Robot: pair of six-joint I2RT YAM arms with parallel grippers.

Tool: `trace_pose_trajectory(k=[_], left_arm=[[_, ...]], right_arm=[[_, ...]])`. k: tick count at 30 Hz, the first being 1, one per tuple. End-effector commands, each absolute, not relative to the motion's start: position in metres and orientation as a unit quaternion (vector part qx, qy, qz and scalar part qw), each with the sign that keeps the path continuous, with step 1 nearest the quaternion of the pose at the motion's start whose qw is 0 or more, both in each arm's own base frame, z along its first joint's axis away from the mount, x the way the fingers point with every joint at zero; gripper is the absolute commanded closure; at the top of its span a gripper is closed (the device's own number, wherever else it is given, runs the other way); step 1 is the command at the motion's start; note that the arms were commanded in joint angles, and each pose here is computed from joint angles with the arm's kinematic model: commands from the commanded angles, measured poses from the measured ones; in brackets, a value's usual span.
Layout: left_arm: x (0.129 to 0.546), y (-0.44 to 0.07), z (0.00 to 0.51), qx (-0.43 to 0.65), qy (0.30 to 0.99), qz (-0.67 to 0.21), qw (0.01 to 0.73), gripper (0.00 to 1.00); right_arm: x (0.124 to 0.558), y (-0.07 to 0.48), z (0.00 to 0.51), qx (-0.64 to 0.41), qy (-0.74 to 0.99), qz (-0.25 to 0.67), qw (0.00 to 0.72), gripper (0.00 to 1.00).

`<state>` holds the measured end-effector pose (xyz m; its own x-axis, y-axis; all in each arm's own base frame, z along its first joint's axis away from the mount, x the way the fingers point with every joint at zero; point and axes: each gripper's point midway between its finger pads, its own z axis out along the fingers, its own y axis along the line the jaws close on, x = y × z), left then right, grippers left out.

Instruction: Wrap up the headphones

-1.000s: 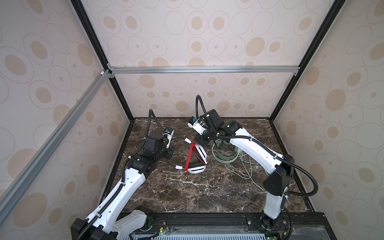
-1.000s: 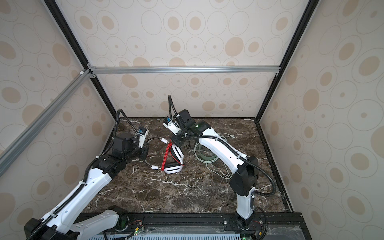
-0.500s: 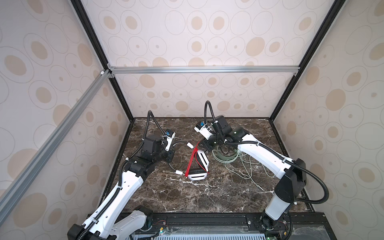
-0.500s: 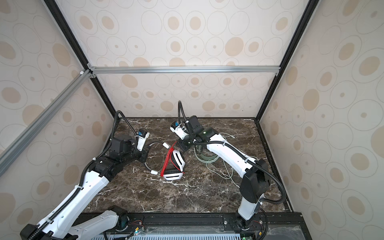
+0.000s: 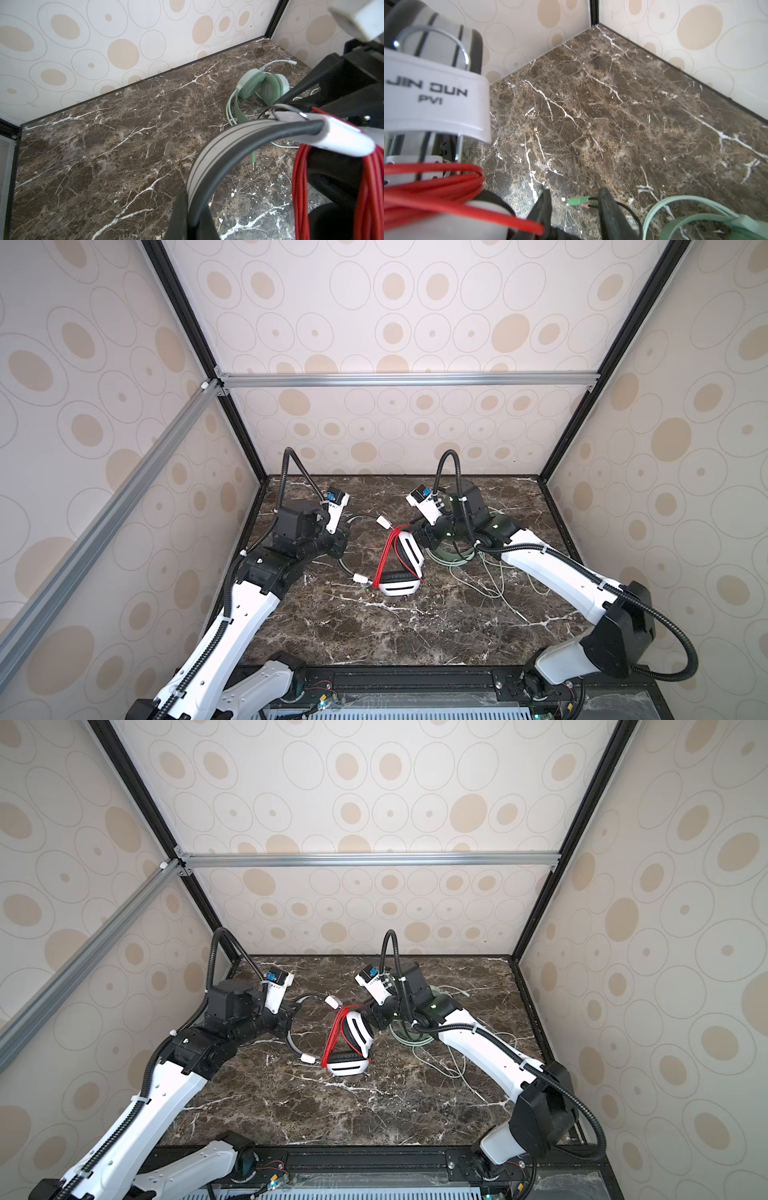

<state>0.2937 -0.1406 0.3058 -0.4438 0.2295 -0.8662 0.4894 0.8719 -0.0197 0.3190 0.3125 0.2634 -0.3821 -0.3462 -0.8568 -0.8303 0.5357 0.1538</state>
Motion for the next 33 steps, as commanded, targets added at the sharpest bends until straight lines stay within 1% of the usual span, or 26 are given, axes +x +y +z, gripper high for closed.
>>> trace_pose_trajectory(k=[1,10,14,16,25,29,31,32,33], left_arm=[[0.287,-0.153,0.370,0.208,0.795,-0.189,0.537,1.00],[0.290,-0.166,0.426,0.209,0.767,-0.231,0.560,1.00],[0.292,-0.171,0.443,0.208,0.759,-0.249,0.565,1.00],[0.293,-0.173,0.449,0.204,0.755,-0.258,0.567,1.00],[0.298,-0.185,0.480,0.194,0.730,-0.304,0.581,1.00],[0.301,-0.189,0.487,0.193,0.723,-0.318,0.582,1.00],[0.302,-0.190,0.490,0.191,0.719,-0.322,0.585,1.00],[0.302,-0.190,0.491,0.190,0.719,-0.323,0.586,1.00],[0.303,-0.191,0.491,0.189,0.718,-0.325,0.586,1.00]], right_arm=[[0.326,0.308,0.281,-0.360,0.756,0.320,0.443,0.56],[0.322,0.300,0.300,-0.346,0.732,0.354,0.467,0.42],[0.319,0.300,0.315,-0.337,0.718,0.371,0.483,0.33],[0.320,0.298,0.320,-0.328,0.713,0.372,0.495,0.32],[0.322,0.298,0.333,-0.310,0.698,0.390,0.515,0.30],[0.328,0.298,0.337,-0.283,0.693,0.401,0.528,0.30],[0.331,0.297,0.340,-0.271,0.690,0.407,0.534,0.31],[0.333,0.297,0.339,-0.264,0.690,0.409,0.535,0.34],[0.334,0.298,0.339,-0.259,0.690,0.412,0.536,0.39]])
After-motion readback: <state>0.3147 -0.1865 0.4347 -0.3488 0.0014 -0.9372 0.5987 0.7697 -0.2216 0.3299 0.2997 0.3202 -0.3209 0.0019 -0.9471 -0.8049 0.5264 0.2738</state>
